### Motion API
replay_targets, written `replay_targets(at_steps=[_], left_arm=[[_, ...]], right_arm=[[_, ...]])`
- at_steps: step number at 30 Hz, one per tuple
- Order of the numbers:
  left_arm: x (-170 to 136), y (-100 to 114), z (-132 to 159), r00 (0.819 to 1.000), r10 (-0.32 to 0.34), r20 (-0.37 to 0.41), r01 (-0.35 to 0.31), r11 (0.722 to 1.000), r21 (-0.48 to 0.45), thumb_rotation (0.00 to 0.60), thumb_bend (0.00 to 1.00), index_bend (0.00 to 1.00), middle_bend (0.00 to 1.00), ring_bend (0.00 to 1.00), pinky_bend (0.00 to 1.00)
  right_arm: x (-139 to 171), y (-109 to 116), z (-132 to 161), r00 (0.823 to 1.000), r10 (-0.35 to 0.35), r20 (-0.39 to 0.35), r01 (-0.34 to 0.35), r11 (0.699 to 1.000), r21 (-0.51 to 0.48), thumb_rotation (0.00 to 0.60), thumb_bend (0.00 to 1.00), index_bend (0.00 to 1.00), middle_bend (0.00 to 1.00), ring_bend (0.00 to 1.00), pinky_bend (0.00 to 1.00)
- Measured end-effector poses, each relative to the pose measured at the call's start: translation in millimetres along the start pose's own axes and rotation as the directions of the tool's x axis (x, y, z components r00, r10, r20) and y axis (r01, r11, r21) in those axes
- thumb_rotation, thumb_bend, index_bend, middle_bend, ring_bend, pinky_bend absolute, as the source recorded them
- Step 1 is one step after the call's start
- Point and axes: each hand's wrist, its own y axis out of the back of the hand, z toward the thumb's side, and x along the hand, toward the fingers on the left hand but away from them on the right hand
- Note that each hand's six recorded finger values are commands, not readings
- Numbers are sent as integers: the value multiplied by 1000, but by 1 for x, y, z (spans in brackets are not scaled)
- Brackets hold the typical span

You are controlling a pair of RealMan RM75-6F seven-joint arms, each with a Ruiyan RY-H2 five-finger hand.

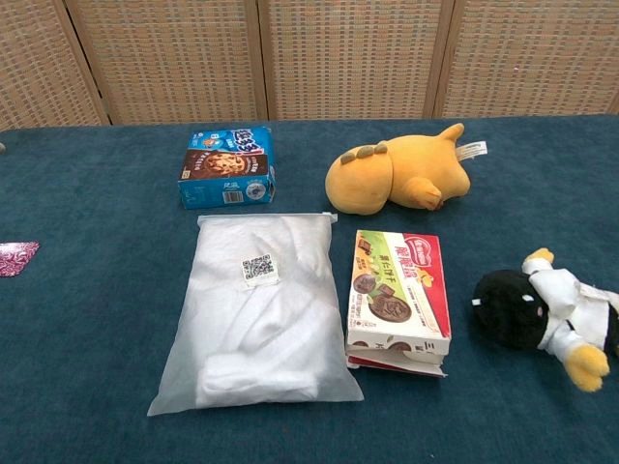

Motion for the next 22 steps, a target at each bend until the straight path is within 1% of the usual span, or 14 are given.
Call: replay_targets(at_steps=[2,4,7,10,14,16,22], left_arm=[[-20,4,7,999,21,29,-20,1000,-16,600,276,0,0,0,0],[-42,4,12,998,28,49,-26,999,-34,600,276,0,0,0,0],[-70,-2,11,998,29,60,-27,999,-32,600,275,0,0,0,0],[-89,-4,6,997,46,57,-45,999,-18,600,276,0,0,0,0],[-104,-5,0,996,61,57,-61,998,-8,600,275,0,0,0,0],[-108,-3,-1,996,73,60,-73,997,-16,600,275,0,0,0,0],[-114,-1,-8,995,82,55,-80,996,-38,600,275,0,0,0,0]], right_arm=[[0,0,1,1000,-4,-4,4,1000,6,600,0,0,0,0,0],[0,0,2,1000,-6,-8,6,1000,10,600,0,0,0,0,0],[1,-1,4,1000,-7,-13,7,1000,15,600,0,0,0,0,0],[1,-1,4,1000,-6,-13,7,1000,19,600,0,0,0,0,0],[1,-1,5,1000,-7,-14,7,1000,21,600,0,0,0,0,0],[1,-1,5,1000,-8,-15,9,1000,21,600,0,0,0,0,0],[2,0,6,1000,-13,-17,13,1000,25,600,0,0,0,0,0]])
